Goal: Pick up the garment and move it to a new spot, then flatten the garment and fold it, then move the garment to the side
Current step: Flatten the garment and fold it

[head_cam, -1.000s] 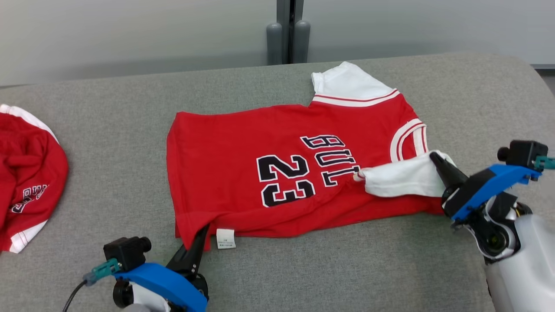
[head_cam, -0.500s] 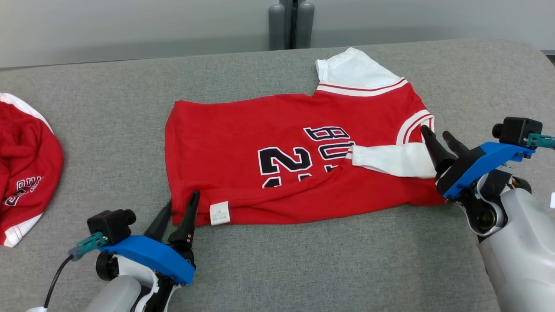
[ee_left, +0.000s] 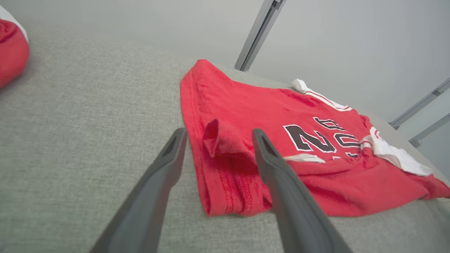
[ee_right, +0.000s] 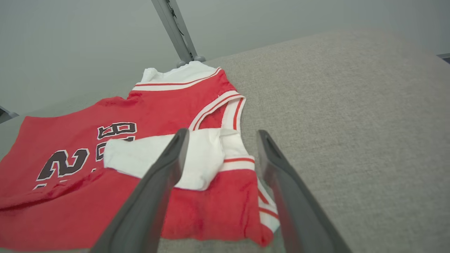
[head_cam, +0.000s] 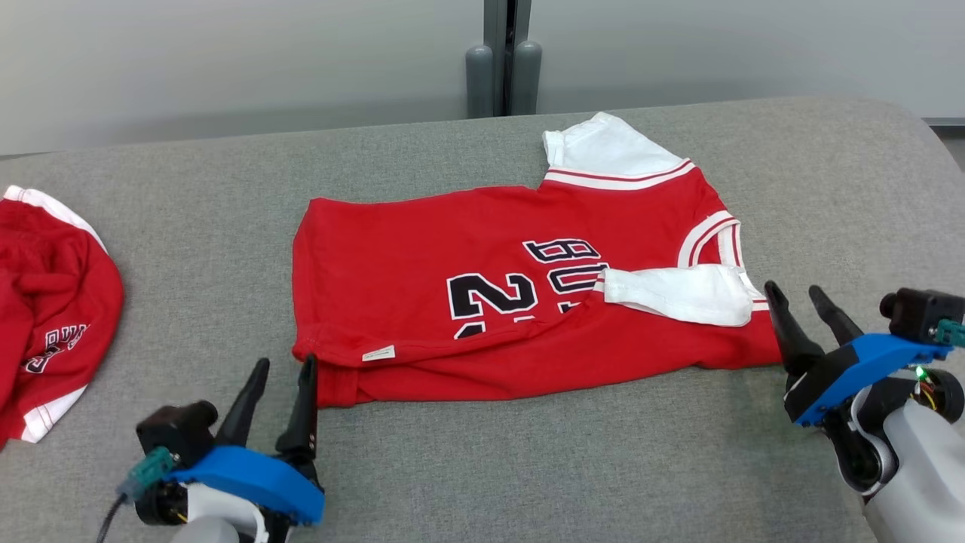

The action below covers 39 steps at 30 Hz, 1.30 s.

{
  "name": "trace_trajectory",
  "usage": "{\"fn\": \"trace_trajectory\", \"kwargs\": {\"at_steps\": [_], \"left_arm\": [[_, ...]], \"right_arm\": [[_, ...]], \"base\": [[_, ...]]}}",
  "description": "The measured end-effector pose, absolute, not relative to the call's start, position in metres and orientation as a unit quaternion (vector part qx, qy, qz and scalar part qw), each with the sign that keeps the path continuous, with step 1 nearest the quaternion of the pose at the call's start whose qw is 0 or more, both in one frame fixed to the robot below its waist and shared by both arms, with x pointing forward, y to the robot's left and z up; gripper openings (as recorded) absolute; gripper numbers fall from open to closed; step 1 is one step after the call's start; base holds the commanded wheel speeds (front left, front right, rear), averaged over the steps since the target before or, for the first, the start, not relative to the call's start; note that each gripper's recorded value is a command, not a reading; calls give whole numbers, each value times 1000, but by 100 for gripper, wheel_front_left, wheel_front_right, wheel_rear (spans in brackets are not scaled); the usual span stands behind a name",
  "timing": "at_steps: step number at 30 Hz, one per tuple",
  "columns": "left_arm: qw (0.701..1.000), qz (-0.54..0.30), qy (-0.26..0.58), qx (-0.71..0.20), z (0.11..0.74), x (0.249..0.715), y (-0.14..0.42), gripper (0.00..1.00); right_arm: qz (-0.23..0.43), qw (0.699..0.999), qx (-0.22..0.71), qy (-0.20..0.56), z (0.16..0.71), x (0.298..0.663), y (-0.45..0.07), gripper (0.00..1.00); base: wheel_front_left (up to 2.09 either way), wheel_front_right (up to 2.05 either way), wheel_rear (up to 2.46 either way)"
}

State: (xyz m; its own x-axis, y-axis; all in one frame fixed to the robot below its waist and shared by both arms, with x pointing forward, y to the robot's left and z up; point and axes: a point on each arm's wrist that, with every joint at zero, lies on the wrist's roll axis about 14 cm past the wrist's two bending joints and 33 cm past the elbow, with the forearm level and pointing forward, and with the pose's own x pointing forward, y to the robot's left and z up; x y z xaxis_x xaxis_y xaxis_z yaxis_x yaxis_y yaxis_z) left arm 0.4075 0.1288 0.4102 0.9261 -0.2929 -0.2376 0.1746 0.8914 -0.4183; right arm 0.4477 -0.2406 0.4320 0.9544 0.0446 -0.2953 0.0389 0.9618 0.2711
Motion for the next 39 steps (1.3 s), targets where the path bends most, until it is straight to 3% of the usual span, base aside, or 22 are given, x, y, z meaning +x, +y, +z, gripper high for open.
{"fn": "trace_trajectory", "kwargs": {"at_steps": [10, 27, 28, 29, 30, 31, 32, 39], "left_arm": [[963, -150, 181, -134, 383, 383, 107, 100], [959, -152, 222, -88, 354, 390, 100, 100], [959, -149, 223, -90, 353, 390, 100, 83], [959, -147, 223, -93, 353, 391, 100, 37], [960, -143, 223, -95, 353, 391, 102, 20], [960, -140, 224, -96, 352, 392, 104, 0], [960, -137, 223, -97, 353, 392, 106, 0], [965, -126, 199, -112, 368, 380, 115, 0]], "right_arm": [[1, 977, 105, 185, 405, 418, -246, 100], [-7, 967, 100, 236, 371, 416, -236, 100], [-7, 966, 101, 236, 370, 417, -235, 100], [-8, 966, 101, 237, 370, 418, -235, 98], [-8, 966, 102, 238, 369, 418, -234, 45], [-9, 965, 103, 239, 369, 418, -233, 19], [-9, 965, 104, 239, 369, 418, -233, 0], [-13, 968, 130, 213, 382, 417, -229, 0]], "base": [[0, 0, 0], [0, 0, 0], [0, 0, 0], [0, 0, 0], [0, 0, 0], [0, 0, 0], [0, 0, 0], [0, 0, 0]]}}
